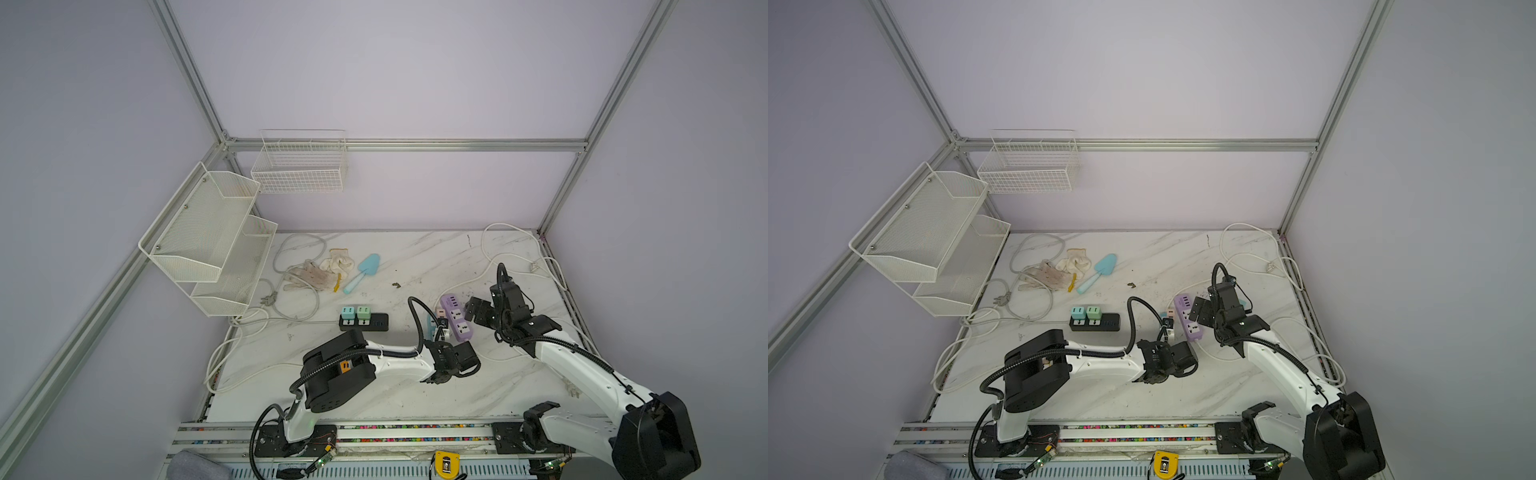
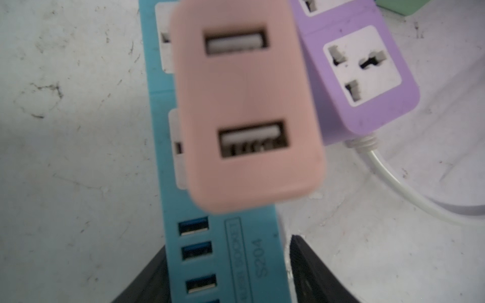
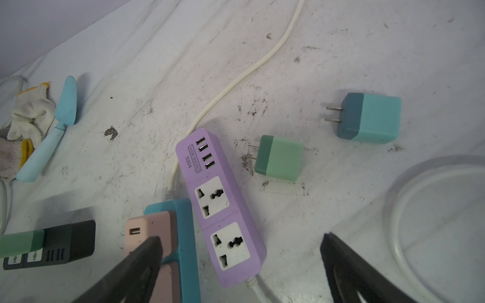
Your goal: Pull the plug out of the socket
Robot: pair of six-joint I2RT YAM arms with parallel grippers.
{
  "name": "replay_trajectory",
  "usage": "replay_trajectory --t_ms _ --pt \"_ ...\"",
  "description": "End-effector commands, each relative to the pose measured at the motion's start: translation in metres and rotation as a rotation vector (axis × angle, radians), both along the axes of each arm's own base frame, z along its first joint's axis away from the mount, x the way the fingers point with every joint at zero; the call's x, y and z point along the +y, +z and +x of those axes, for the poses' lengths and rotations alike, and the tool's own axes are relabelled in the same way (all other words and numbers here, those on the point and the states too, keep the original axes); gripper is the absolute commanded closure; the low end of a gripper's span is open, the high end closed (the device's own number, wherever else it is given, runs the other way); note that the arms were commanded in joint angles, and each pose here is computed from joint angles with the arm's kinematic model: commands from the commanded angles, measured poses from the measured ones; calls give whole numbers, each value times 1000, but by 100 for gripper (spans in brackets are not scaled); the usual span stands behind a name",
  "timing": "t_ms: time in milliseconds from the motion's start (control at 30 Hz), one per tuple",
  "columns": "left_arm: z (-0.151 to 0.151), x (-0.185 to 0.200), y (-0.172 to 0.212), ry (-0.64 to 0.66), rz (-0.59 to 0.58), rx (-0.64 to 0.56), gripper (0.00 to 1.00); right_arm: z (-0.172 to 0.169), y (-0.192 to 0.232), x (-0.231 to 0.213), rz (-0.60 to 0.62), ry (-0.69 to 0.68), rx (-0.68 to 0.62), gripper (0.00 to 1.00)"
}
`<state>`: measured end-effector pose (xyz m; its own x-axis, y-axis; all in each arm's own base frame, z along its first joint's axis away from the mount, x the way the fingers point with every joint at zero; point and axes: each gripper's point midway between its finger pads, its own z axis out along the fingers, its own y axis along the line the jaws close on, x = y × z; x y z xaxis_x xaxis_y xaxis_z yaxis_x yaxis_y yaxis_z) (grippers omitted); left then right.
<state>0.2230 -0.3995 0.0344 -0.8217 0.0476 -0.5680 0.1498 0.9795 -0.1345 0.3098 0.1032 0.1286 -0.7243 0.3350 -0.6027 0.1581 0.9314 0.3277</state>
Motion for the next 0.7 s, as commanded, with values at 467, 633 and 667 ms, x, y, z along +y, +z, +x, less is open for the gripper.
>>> replay_trajectory --t_ms 467,633,667 --pt "-1 19 88 -9 -251 -146 26 -5 12 10 -43 80 60 3" --pt "10 39 94 -13 -253 -164 28 -12 10 23 -85 98 82 3" --pt "13 41 91 -16 -271 -154 29 -14 9 26 -95 102 88 3"
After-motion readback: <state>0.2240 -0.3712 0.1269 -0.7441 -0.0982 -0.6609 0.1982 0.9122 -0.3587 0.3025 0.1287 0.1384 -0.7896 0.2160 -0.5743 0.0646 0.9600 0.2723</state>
